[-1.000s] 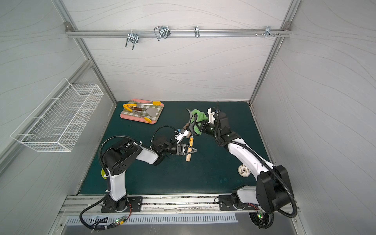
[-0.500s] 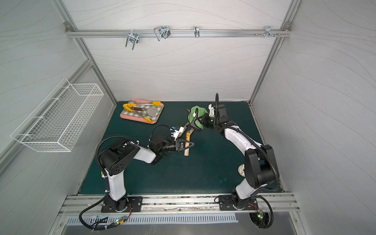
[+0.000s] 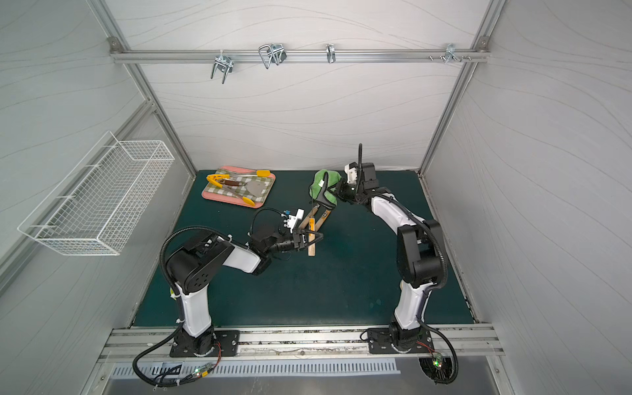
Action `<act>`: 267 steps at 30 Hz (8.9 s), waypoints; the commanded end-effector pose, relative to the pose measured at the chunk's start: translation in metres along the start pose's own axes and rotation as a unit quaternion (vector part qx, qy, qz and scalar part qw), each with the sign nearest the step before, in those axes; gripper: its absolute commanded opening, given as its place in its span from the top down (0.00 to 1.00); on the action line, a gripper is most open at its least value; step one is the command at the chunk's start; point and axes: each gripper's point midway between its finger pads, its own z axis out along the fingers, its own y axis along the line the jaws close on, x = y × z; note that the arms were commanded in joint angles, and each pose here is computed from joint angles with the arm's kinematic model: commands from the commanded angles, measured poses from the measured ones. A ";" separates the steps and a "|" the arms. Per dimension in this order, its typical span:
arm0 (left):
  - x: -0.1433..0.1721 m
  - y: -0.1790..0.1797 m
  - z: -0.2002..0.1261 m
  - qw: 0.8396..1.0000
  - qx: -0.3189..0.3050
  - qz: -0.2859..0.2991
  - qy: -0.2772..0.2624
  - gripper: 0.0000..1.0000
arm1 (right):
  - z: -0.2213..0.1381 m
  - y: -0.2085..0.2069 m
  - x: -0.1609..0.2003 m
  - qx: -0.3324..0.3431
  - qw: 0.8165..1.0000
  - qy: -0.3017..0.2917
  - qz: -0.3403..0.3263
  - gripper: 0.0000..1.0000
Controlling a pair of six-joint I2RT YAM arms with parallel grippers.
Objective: Wipe small sickles with rags
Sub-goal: Wipe the small sickle.
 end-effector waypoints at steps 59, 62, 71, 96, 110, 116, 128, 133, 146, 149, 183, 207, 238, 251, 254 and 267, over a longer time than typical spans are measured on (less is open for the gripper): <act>-0.015 -0.028 0.017 0.999 0.033 0.028 0.027 1.00 | -0.045 0.122 0.074 -0.191 0.974 0.083 -0.086 0.94; -0.022 -0.023 0.014 0.999 0.029 0.026 0.024 1.00 | -0.057 0.125 0.091 -0.185 0.973 0.090 -0.100 0.94; -0.036 -0.031 0.008 0.998 0.045 0.029 0.010 1.00 | -0.093 0.093 0.085 -0.102 0.987 0.052 -0.115 0.94; -0.004 -0.038 0.011 0.998 0.055 0.018 0.006 1.00 | 0.007 0.072 -0.007 -0.111 0.988 0.053 -0.098 0.94; -0.003 -0.020 0.017 0.999 0.040 0.008 0.013 1.00 | -0.036 0.127 0.030 -0.150 0.977 0.054 -0.140 0.94; -0.005 -0.020 0.019 0.999 0.037 0.013 0.018 1.00 | -0.041 0.137 0.057 -0.159 0.974 0.069 -0.144 0.94; -0.017 -0.019 0.018 0.999 0.024 0.023 0.019 1.00 | -0.039 0.127 0.109 -0.114 0.979 0.088 -0.146 0.95; -0.020 -0.013 0.015 1.000 0.017 0.021 0.016 1.00 | -0.048 0.123 0.112 -0.102 0.983 0.071 -0.134 0.95; -0.021 -0.034 0.004 0.999 0.034 0.035 0.006 1.00 | -0.055 0.060 0.047 0.043 0.993 -0.022 -0.112 0.95; -0.019 -0.040 0.000 0.999 0.037 0.040 0.002 1.00 | -0.051 0.046 0.024 0.072 0.990 -0.036 -0.116 0.95; 0.008 -0.059 0.002 0.997 0.061 0.039 0.020 1.00 | -0.062 -0.043 -0.006 0.169 0.982 -0.045 -0.073 0.96; 0.011 -0.059 0.011 0.994 0.066 0.051 0.067 1.00 | -0.042 0.088 0.102 -0.051 0.977 0.081 -0.191 0.95; 0.063 -0.061 -0.007 0.987 0.011 0.102 0.121 1.00 | -0.025 -0.007 -0.049 0.103 0.983 -0.021 -0.148 0.95; 0.057 -0.002 -0.012 0.969 -0.138 0.125 0.161 1.00 | -0.135 0.063 0.025 0.065 0.980 -0.030 -0.183 0.93; 0.053 0.007 -0.018 0.952 -0.198 0.155 0.177 1.00 | -0.140 0.087 0.056 0.054 0.976 0.006 -0.212 0.92; 0.048 -0.001 -0.014 0.909 -0.272 0.257 0.184 1.00 | -0.074 0.051 0.129 0.077 0.974 0.114 -0.178 0.93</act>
